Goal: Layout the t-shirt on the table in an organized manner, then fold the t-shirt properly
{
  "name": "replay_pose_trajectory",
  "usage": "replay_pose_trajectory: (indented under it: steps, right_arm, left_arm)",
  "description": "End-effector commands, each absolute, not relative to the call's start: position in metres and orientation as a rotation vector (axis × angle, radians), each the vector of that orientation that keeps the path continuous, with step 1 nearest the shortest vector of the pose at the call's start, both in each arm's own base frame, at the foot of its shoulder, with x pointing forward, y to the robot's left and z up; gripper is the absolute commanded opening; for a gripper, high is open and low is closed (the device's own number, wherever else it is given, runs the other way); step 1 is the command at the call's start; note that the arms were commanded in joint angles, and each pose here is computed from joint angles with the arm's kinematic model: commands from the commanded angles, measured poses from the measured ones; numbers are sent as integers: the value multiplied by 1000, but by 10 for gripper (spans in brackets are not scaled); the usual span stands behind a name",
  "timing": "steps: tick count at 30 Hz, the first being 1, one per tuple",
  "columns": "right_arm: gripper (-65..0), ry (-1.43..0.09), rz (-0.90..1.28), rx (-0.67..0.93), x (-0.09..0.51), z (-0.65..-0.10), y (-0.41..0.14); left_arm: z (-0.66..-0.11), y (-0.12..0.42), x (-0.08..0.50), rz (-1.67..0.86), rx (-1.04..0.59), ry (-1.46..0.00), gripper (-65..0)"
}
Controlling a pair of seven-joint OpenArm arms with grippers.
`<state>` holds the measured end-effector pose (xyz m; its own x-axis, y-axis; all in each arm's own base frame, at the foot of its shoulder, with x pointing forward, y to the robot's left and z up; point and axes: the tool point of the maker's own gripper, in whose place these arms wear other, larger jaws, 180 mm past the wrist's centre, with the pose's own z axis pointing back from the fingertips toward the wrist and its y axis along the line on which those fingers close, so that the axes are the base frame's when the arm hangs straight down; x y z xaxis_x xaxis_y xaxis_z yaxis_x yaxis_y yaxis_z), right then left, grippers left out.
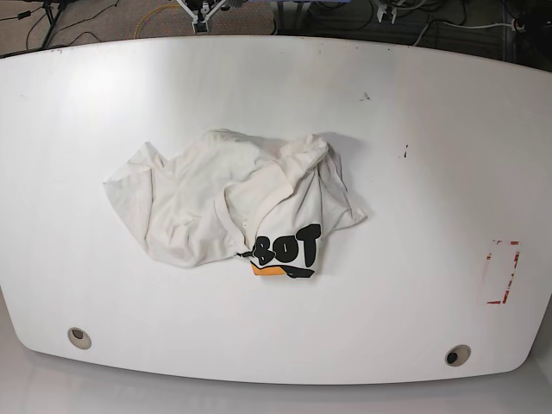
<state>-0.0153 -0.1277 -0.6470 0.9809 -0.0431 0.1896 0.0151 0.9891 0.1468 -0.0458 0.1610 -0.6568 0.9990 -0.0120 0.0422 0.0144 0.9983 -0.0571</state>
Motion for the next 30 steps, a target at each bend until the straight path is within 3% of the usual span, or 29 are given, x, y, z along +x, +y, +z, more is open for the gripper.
replay_pose_trajectory:
  steps: [1,30]
  right_arm:
    - [-453,-204,-28,144,-15,-646,-130]
    - [-455,-354,11,129,-49,-578,-128]
  left_arm:
    - [-655,166,-41,-7,-50,-92,-499]
    - [-624,179,-70,-47,-12,-265,-504]
